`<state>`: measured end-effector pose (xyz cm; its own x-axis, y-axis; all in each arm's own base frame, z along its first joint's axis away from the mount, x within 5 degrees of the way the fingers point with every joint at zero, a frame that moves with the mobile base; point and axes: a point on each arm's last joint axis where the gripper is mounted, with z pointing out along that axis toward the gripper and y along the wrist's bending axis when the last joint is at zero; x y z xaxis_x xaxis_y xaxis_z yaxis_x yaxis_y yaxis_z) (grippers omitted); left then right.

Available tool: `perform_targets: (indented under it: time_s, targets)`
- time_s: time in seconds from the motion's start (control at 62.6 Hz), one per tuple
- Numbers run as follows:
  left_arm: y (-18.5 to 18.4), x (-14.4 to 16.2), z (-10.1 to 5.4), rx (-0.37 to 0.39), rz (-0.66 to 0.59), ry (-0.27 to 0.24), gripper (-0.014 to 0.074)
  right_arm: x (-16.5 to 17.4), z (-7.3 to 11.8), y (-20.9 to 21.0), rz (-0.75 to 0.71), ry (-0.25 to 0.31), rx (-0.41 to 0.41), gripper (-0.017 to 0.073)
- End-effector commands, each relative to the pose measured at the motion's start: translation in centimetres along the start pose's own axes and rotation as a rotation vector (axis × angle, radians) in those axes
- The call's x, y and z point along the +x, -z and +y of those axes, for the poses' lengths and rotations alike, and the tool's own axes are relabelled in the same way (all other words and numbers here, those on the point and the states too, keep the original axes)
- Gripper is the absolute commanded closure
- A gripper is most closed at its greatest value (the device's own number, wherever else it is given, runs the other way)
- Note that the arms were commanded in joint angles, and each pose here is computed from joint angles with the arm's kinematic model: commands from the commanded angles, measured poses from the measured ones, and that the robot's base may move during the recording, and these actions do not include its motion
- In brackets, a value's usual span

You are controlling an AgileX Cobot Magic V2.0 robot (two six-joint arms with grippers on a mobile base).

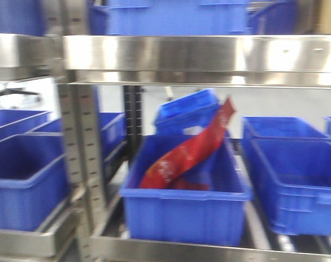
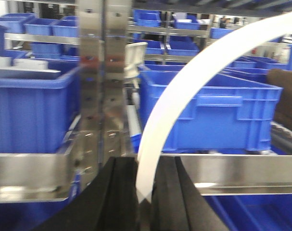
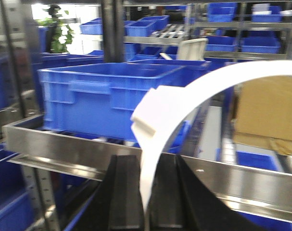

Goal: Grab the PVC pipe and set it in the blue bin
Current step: 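Move the held arc over an empty blue bin with both grippers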

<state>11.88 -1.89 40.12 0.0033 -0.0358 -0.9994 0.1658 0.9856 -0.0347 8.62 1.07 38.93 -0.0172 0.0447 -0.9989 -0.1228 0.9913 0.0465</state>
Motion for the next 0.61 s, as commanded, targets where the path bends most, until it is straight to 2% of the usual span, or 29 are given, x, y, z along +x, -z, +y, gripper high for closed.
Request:
perform_targets:
  time_s: [0.0, 0.591]
  targets:
    - [0.01, -0.32, 0.01, -0.002, -0.03, 0.005, 0.0704, -0.26, 0.02, -0.04, -0.026, 0.011, -0.002, 0.0727]
    - [0.01, -0.32, 0.01, -0.002, -0.03, 0.005, 0.0704, -0.26, 0.02, -0.04, -0.026, 0.011, -0.002, 0.0727]
